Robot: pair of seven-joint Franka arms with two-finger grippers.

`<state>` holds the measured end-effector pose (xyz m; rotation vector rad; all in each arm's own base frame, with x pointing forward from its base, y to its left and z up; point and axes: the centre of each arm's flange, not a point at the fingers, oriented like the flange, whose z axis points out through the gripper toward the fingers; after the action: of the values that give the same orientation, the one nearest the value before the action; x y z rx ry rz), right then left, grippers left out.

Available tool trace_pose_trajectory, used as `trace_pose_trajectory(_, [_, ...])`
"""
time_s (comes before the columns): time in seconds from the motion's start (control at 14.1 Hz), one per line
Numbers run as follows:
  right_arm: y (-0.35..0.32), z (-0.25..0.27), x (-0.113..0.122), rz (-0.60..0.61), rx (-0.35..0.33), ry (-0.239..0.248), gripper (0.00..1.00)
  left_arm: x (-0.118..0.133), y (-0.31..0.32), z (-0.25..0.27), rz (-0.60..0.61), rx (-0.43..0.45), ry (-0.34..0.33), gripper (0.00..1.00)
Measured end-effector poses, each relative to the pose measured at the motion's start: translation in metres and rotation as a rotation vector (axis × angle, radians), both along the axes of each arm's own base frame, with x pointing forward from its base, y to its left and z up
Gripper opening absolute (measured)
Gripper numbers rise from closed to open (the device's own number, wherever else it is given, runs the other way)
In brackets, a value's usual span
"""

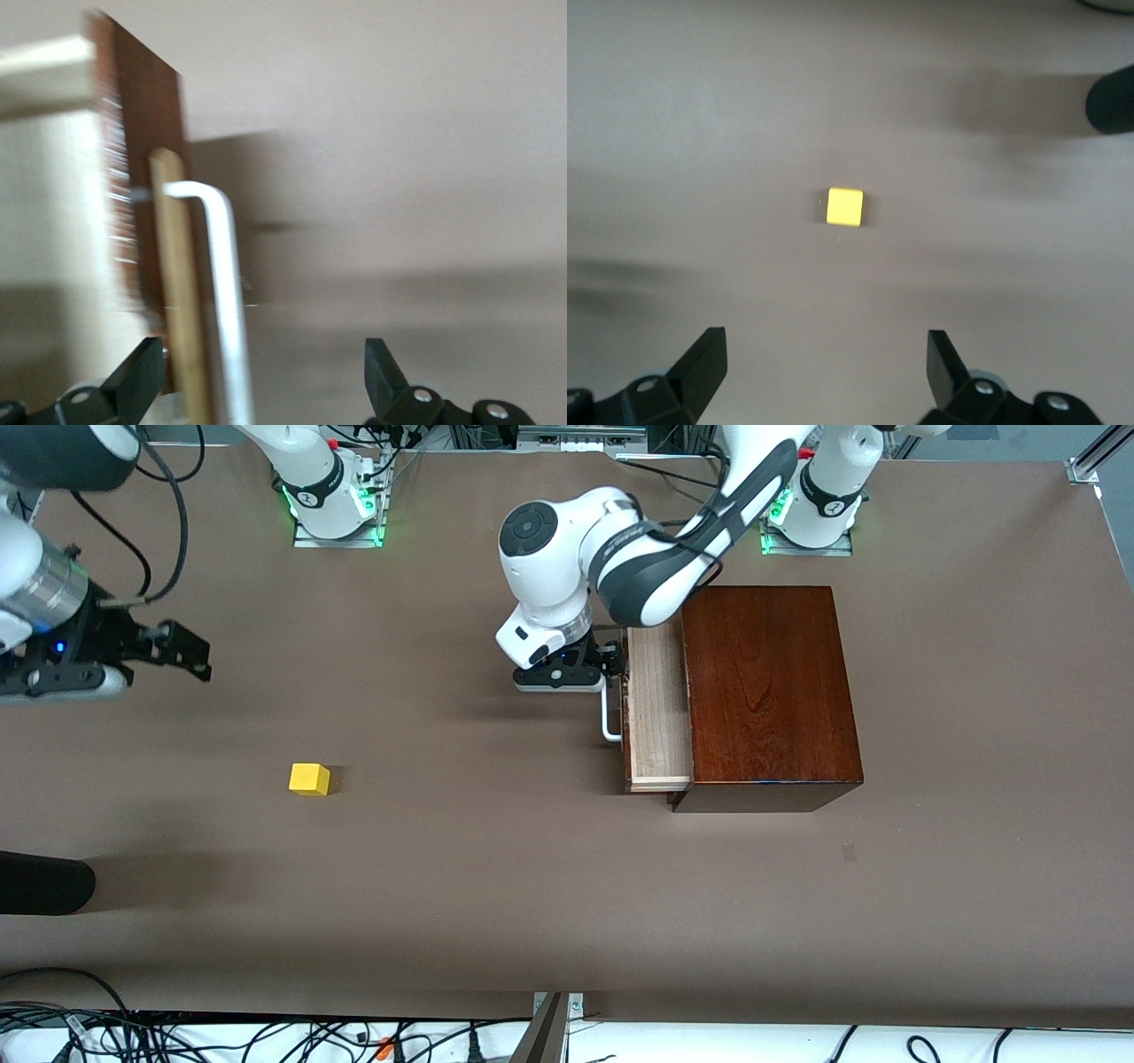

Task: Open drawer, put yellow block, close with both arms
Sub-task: 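Reach the right gripper to the yellow cube while the left gripper withdraws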

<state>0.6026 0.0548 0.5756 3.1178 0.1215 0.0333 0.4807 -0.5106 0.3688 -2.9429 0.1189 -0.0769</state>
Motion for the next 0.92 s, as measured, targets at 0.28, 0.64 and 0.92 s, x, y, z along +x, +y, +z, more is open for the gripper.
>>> trace_pose_trajectory(0.28, [0.004,-0.051,0.04,-0.004,-0.011,0.053,1.0,0.04,0.074,0.076,0.056,-0.011,0.08,1.0])
trace_pose_trajectory(0.64, [0.007,-0.16,0.074,-0.005,-0.023,0.115,1.0,0.091,0.211,0.149,0.063,-0.058,0.156,1.0])
trace_pose_trajectory(0.92, [0.004,-0.24,0.066,-0.011,-0.021,0.138,1.0,0.114,0.328,0.188,0.049,-0.184,0.223,1.0])
